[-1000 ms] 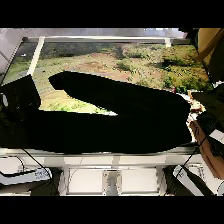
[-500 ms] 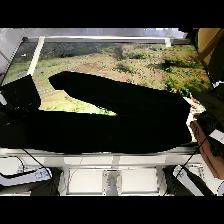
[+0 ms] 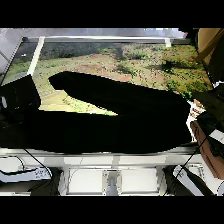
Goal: Fold the clothes and pants, and hang the long-sleeved shirts on hangers.
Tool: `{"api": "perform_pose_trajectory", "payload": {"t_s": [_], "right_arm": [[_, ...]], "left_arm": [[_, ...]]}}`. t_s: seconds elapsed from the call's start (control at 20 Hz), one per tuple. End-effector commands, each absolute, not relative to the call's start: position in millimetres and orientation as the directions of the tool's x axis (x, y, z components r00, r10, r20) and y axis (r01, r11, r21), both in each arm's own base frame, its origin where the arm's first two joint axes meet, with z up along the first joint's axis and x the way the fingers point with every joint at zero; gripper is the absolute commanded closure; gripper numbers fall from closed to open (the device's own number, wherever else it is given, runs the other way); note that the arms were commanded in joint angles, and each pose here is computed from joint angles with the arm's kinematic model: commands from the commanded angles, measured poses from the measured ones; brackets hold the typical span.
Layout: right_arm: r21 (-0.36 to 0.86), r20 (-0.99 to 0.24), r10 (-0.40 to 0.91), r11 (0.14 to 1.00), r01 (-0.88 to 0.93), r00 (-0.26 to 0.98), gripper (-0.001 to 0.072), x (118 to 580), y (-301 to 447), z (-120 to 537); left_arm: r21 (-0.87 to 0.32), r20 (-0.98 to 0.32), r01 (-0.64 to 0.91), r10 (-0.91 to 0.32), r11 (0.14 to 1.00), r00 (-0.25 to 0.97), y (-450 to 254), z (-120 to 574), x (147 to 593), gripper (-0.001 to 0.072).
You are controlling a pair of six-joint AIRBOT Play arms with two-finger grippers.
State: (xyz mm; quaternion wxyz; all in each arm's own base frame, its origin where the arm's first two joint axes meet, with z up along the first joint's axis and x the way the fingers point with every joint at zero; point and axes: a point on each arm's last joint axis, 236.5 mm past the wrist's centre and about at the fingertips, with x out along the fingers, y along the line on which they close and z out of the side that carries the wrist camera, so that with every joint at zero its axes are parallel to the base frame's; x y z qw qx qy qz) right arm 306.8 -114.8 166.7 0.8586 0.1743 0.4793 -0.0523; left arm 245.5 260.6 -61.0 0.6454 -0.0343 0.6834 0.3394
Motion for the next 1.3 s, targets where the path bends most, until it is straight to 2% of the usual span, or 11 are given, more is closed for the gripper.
{"api": "perform_pose_trajectory", "payload": {"t_s": [0.0,0.2,0.3,0.45,0.55,0.7,0.85,1.05,1.25], "right_arm": [[0.248,-0.842,0.076,0.934,0.257,0.534,0.0261,307,-115,167],[0.248,-0.842,0.076,0.934,0.257,0.534,0.0261,307,-115,167],[0.247,-0.842,0.076,0.934,0.257,0.534,0.0261,307,-115,167],[0.247,-0.84,0.074,0.934,0.258,0.537,0.0261,307,-116,167],[0.247,-0.84,0.074,0.934,0.258,0.537,0.0261,307,-115,167],[0.247,-0.841,0.075,0.934,0.258,0.536,0.0261,307,-115,167],[0.246,-0.841,0.074,0.934,0.257,0.536,0.0261,307,-116,167],[0.244,-0.836,0.068,0.935,0.258,0.544,0.0261,309,-117,168],[0.242,-0.832,0.063,0.935,0.26,0.551,0.0261,311,-118,169]], "left_arm": [[0.554,-0.832,-0.466,0.476,0.69,-0.285,297,-35,201,0.0084],[0.56,-0.828,-0.483,0.481,0.673,-0.288,314,-18,179,0.0084],[0.526,-0.848,-0.526,0.457,0.668,-0.268,309,-16,178,0.0084],[0.31,-0.936,-0.615,0.346,0.726,-0.063,269,-26,229,0.0084],[0.185,-0.96,-0.602,0.273,0.777,0.058,236,-32,269,0.0083],[0.176,-0.944,-0.514,0.293,0.839,0.154,212,-36,314,0.0084],[0.282,-0.925,-0.524,0.373,0.803,0.073,223,-50,310,0.0084],[0.308,-0.941,-0.521,0.336,0.796,-0.042,219,-77,293,0.0084],[0.375,-0.924,-0.5,0.36,0.781,-0.13,230,-76,271,0.0084]]}}
